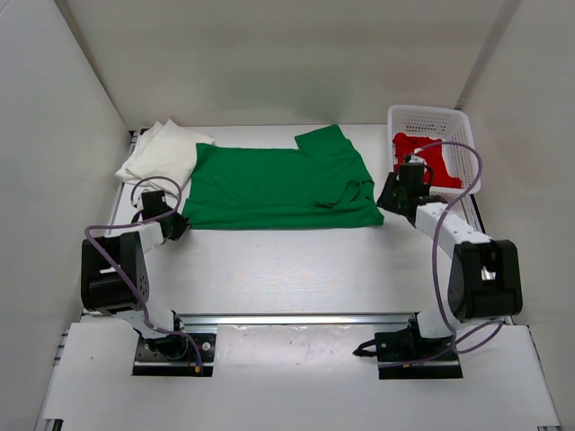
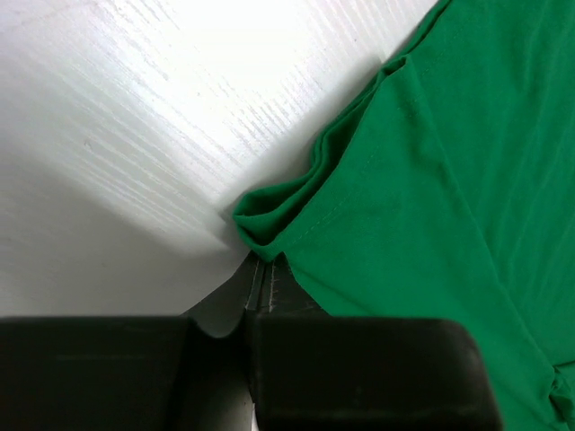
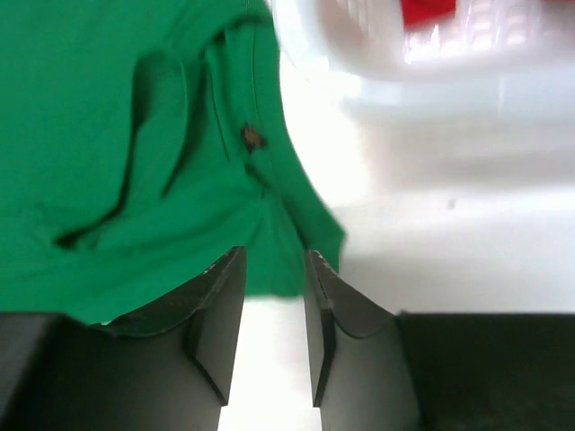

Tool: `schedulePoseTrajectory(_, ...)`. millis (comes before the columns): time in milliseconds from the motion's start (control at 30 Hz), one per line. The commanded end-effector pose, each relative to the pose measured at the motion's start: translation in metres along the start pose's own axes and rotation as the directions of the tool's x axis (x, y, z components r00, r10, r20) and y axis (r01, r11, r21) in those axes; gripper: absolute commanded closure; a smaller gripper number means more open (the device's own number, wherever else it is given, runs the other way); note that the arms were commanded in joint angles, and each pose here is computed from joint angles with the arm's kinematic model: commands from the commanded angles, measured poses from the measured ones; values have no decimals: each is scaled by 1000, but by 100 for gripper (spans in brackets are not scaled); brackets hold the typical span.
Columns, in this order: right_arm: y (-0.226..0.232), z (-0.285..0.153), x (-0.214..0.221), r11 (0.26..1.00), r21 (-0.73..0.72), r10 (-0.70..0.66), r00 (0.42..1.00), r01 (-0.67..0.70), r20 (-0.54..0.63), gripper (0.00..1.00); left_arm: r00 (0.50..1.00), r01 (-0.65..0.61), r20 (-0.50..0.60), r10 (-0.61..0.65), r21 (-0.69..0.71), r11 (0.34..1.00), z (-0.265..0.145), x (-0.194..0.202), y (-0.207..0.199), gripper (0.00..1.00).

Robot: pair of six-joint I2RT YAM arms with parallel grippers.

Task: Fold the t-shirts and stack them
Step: Fold the flattened tshirt in 1/3 of the way

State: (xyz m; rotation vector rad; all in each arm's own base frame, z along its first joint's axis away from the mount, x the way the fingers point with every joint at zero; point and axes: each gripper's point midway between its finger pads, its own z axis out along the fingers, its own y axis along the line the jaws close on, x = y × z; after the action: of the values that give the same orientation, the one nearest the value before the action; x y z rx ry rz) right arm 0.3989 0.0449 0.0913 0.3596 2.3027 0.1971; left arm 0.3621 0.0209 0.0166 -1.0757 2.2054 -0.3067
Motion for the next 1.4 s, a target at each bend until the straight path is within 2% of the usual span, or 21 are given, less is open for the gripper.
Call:
schedulePoseTrajectory(0,4,-8,23,998,-39,53,999,-54,-6,70,998,-18,56,17,17,1000,-10,-19,-11,100)
schedulePoseTrajectory(100,-4,-5,49,996,-34,80,995,-82,-61,69,999,-21,46,20,23,1000,-10,-14,-13,100)
schedulePoseTrajectory(367,-19,18,41,985,-49,163,982,-168,-95,65,999,-32,42,31,27,999,-9,-10,-15,100)
schedulePoseTrajectory(400,-18,21,39,985,-54,160,983,-165,-92,67,999,-33,37,32,24,999,-8,-10,-16,100)
schedulePoseTrajectory(500,-25,29,32,978,-64,191,976,-198,-101,81,999,-31,23,30,14,999,-5,-7,-12,100)
schedulePoseTrajectory(600,-26,29,41,975,-59,208,970,-216,-123,88,999,-26,23,26,10,1000,-5,-6,-9,100)
schedulePoseTrajectory(667,-29,26,39,972,-48,222,969,-228,-109,100,999,-44,19,44,9,999,-7,-3,-10,100)
schedulePoseTrajectory(700,-32,23,37,973,-29,227,969,-230,-97,100,999,-49,17,48,9,999,-8,-3,-10,100)
schedulePoseTrajectory(800,-51,5,67,955,54,295,950,-291,-103,100,999,-40,21,40,5,999,-13,-3,-5,100)
schedulePoseTrajectory(833,-52,-1,58,952,40,305,951,-303,-56,99,999,-42,20,42,2,999,-16,0,-3,100)
schedulePoseTrajectory(900,-65,-14,86,930,68,366,928,-361,-66,100,998,-55,17,55,-2,998,-25,2,1,100)
schedulePoseTrajectory(1033,-76,-42,101,895,48,444,896,-443,-18,100,997,-78,-13,78,-8,997,-41,29,18,100)
schedulePoseTrajectory(1067,-82,-46,118,890,82,453,891,-449,-39,100,997,-82,-9,82,-4,997,-48,33,21,100)
schedulePoseTrajectory(1133,-84,-64,110,889,66,451,891,-453,40,99,996,-83,-20,83,-19,996,-57,48,40,100)
schedulePoseTrajectory(1167,-90,-67,119,888,94,449,893,-450,37,95,997,-80,-12,80,-17,997,-63,53,46,98)
schedulePoseTrajectory(1200,-88,-76,106,888,70,447,889,-454,98,88,998,-67,9,67,11,998,-70,50,44,94)
schedulePoseTrajectory(1233,-85,-82,97,896,46,434,891,-442,132,75,997,-70,12,70,15,997,-73,53,49,84)
schedulePoseTrajectory(1267,-78,-90,86,901,12,426,889,-433,168,67,997,-65,40,64,37,997,-81,50,48,73)
schedulePoseTrajectory(1300,-72,-96,74,907,-15,416,889,-421,191,53,995,-68,78,63,53,996,-89,43,45,67)
schedulePoseTrajectory(1367,-60,-106,55,928,-45,371,901,-371,227,48,986,-95,148,80,94,991,-103,28,31,47)
